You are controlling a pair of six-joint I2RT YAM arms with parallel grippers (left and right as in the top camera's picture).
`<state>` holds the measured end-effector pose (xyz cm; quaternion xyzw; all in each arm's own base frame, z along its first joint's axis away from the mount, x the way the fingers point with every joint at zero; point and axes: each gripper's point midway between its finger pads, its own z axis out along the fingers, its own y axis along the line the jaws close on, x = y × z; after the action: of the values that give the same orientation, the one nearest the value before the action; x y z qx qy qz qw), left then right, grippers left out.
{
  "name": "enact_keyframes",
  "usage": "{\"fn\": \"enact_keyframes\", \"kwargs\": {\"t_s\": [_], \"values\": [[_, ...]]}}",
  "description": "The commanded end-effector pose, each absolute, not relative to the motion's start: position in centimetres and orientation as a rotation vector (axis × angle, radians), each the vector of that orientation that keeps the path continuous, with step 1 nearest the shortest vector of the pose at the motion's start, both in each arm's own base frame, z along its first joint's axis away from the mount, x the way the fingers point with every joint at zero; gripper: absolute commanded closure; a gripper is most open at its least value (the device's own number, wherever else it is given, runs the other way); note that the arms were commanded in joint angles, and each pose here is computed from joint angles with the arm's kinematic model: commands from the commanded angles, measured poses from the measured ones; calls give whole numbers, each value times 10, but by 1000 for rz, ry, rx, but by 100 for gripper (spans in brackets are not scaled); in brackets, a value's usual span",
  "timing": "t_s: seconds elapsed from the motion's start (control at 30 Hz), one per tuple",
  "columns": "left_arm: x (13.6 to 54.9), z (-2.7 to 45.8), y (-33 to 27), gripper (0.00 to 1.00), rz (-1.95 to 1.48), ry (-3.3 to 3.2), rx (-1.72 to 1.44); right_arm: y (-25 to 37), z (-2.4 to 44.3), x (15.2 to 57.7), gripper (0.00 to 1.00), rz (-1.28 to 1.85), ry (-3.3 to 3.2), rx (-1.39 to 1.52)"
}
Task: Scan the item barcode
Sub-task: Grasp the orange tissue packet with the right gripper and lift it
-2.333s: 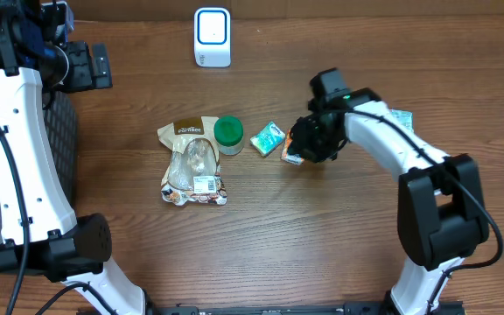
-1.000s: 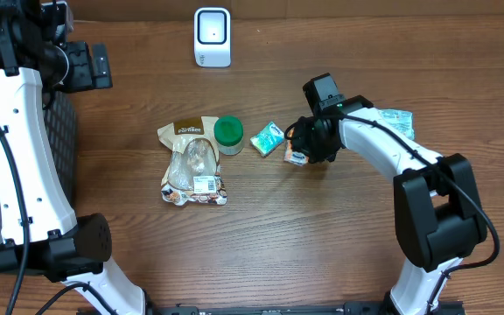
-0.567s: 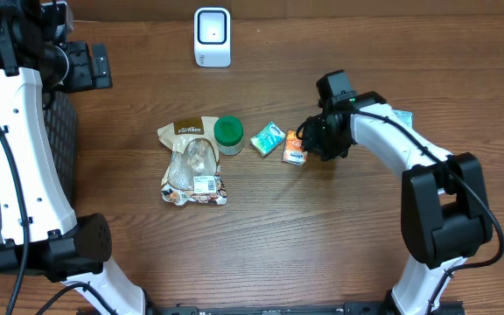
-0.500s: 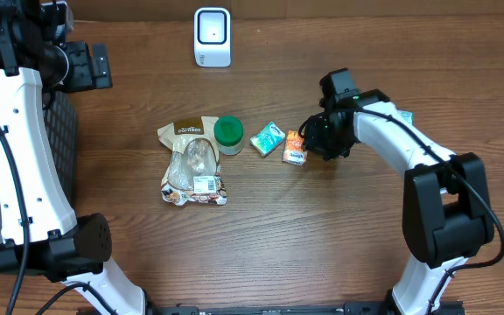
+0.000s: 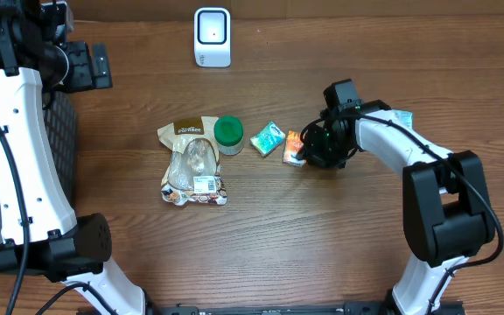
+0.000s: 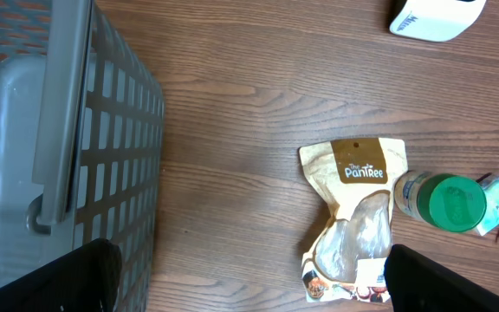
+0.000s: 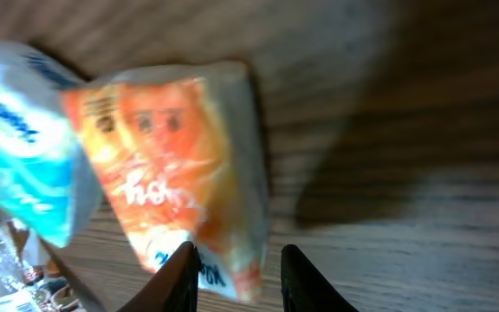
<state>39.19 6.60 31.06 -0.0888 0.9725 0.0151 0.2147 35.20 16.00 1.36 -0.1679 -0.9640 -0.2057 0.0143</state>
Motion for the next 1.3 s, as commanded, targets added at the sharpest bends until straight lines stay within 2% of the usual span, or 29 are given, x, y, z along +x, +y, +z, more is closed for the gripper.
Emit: {"fn": "enact_keyframes", "kwargs": {"t_s": [0.0, 0.27, 0.37, 0.43, 0.47, 0.63, 0.8, 1.03, 1.27], "values": [[392, 310, 68, 1, 57, 2701, -226, 164, 7, 349, 72, -649, -2965, -563], [392, 310, 68, 1, 57, 2702, -226, 171, 0, 356, 79, -708, -2953, -560], [392, 310, 68, 0, 57, 2702, -226, 173, -8, 354, 85, -731, -2914, -569], [392, 310, 68, 0, 57, 2701, -226, 172, -9, 354, 95, -743, -2900, -580], [392, 310, 68, 0, 57, 2702, -226, 171, -9, 355, 96, -747, -2897, -583], [392, 310, 68, 1, 57, 2702, -226, 169, -1, 357, 96, -794, -2885, -551], [392, 310, 68, 1, 57, 2702, -226, 173, 46, 365, 96, -1040, -2913, -326], [392, 310, 68, 1, 57, 2702, -226, 177, 151, 367, 96, -1599, -2860, -22], [392, 310, 68, 0, 57, 2701, -226, 189, 211, 348, 96, -2016, -2642, 289]]}}
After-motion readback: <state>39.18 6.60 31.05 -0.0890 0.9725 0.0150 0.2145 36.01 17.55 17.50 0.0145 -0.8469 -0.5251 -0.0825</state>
